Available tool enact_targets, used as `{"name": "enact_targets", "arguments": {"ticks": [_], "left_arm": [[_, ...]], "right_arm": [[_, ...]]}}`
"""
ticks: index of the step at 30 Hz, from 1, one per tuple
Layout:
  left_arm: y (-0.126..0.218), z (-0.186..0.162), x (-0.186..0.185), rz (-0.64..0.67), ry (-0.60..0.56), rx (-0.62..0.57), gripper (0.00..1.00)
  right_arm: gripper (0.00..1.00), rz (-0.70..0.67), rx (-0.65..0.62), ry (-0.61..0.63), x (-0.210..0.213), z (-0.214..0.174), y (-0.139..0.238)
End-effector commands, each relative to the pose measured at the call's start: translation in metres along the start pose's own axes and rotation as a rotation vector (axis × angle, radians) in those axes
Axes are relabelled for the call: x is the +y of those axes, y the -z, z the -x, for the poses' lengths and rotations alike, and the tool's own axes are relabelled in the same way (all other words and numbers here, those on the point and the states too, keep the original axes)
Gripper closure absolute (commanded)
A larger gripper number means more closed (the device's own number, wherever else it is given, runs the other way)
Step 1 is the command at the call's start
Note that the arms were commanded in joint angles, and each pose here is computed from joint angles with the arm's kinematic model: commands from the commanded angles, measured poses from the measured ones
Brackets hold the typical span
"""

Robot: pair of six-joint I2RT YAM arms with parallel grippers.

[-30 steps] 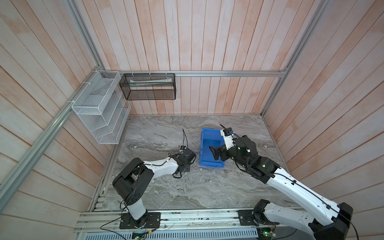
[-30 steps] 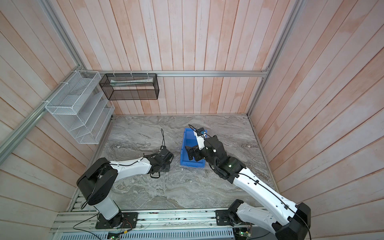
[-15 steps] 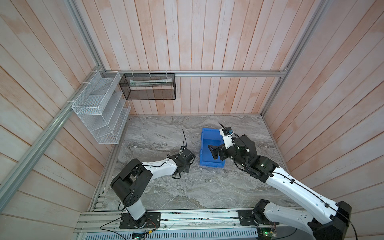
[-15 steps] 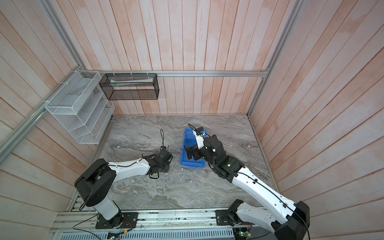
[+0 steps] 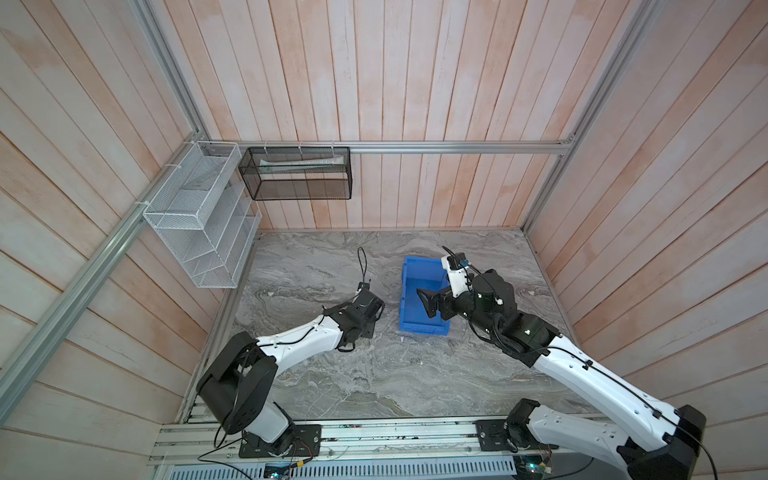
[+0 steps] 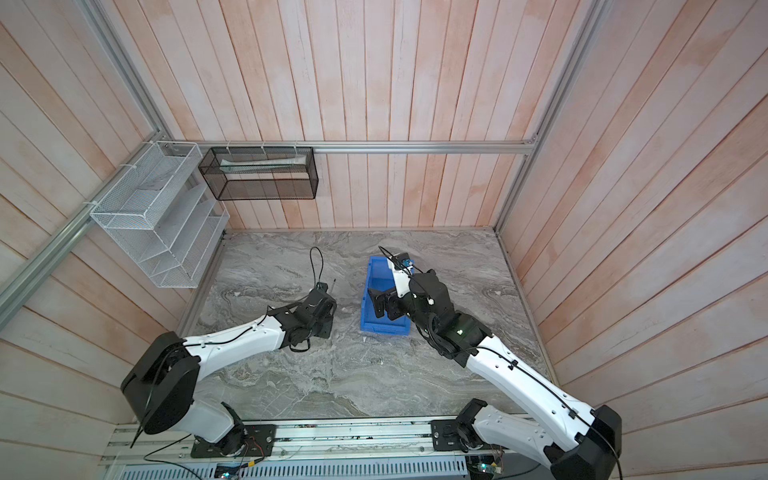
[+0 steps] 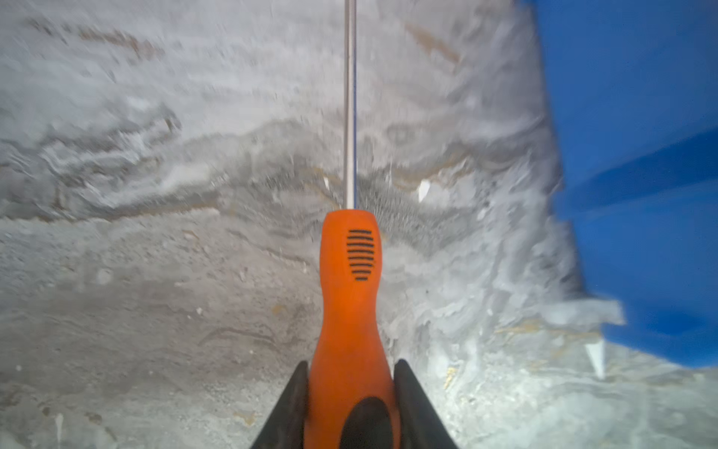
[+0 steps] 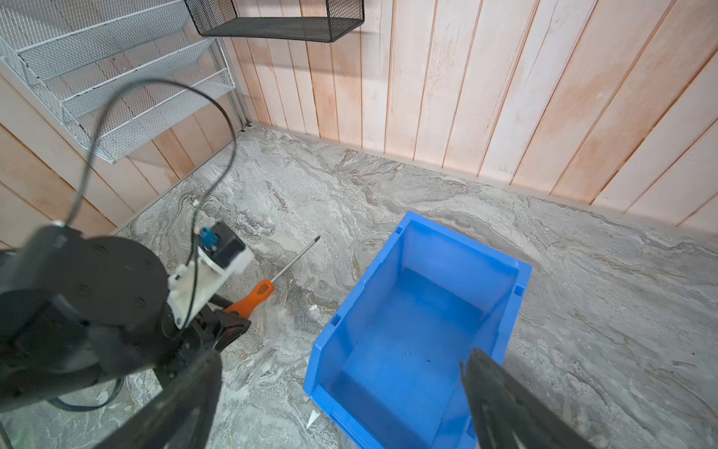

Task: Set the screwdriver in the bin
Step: 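Lift the screwdriver with the left gripper and carry it over the blue bin, then lower the held screwdriver into the blue bin and open the left gripper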

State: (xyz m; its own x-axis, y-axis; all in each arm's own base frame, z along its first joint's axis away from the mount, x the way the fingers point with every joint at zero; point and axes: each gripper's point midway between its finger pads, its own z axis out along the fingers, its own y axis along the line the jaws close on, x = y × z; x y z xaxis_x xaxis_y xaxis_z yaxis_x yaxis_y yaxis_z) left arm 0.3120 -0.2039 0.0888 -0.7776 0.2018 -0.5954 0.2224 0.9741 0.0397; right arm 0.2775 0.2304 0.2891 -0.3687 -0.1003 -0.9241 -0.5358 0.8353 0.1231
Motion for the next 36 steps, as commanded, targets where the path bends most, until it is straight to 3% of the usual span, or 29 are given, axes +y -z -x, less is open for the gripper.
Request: {"name": "enact_targets", "arguments": {"ticks": [1,8,14,20,23,36], "left_arm": [[0.036,0.054,-0.01,-0.078,-0.02,-0.176,0.85],[0.083,0.103,-0.034,-0.225,-0.116,-0.363,0.84],[0.085,0.125,-0.081,-0.368,-0.206,-0.376,0.84],[0.067,0.125,-0.132,-0.433,-0.29,-0.31,0.82],[0.051,0.122,-0.138,-0.382,-0.27,-0.248,0.82],[0.021,0.064,-0.17,-0.38,-0.174,-0.059,0.82]], "right_arm": [[0.02,-0.003,-0.006,-0.032,-0.003,0.004,0.009],[0.02,-0.096,-0.031,-0.099,-0.036,0.011,0.024],[0.02,-0.116,-0.069,-0.167,-0.051,0.021,0.038],[0.02,-0.153,-0.091,-0.189,-0.063,0.025,0.05],[0.02,-0.172,-0.103,-0.197,-0.069,0.025,0.053],[0.02,-0.165,-0.12,-0.215,-0.073,0.024,0.045]]}}
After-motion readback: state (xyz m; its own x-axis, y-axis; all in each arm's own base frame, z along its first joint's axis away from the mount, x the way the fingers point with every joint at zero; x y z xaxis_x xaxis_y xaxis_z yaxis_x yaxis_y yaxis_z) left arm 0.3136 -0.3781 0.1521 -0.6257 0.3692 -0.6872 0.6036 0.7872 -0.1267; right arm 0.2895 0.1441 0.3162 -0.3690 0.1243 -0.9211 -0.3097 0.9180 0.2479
